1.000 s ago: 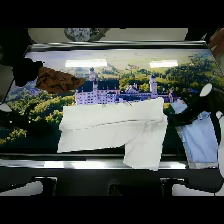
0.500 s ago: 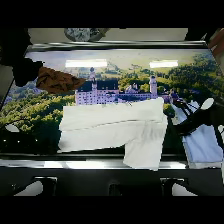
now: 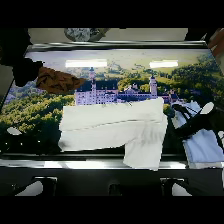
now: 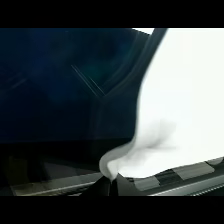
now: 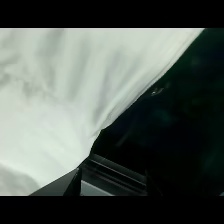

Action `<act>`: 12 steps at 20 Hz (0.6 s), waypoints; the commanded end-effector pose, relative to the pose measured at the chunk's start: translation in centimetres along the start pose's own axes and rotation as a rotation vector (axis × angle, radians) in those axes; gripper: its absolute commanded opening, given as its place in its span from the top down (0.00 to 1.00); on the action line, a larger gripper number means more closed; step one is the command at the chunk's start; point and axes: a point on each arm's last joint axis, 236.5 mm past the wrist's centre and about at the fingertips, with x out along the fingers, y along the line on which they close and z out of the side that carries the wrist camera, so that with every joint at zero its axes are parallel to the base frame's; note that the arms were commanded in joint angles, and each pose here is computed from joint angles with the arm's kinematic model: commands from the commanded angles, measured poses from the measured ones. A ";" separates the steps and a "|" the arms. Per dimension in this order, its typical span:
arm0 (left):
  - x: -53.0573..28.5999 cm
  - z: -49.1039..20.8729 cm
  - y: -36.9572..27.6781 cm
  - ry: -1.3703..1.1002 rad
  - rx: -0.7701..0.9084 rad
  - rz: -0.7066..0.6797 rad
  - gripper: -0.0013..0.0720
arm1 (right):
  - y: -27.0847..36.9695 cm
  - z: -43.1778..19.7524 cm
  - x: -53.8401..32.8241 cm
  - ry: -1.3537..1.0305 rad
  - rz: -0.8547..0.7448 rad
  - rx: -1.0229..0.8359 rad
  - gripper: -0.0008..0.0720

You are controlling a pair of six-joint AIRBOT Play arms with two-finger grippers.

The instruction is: Fold the shirts.

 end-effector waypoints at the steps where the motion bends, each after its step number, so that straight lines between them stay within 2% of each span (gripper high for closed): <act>1: 0.0 1.5 0.8 -0.064 0.002 0.031 0.95 | 0.8 -1.2 0.9 0.012 0.020 0.001 0.30; 3: 0.0 1.4 0.7 -0.060 0.002 0.029 0.95 | 2.3 -1.6 1.8 0.000 0.072 -0.011 0.27; 4: 0.0 1.4 0.7 -0.060 0.003 0.029 0.95 | 2.8 -2.0 2.6 0.005 0.098 -0.012 0.22; 7: 0.0 1.2 0.7 -0.052 0.014 0.027 0.95 | 4.4 -2.5 4.6 -0.009 0.168 0.001 0.23; 12: 0.0 0.9 0.6 -0.040 0.020 0.023 0.95 | 4.9 -4.7 7.6 0.034 0.186 0.064 0.25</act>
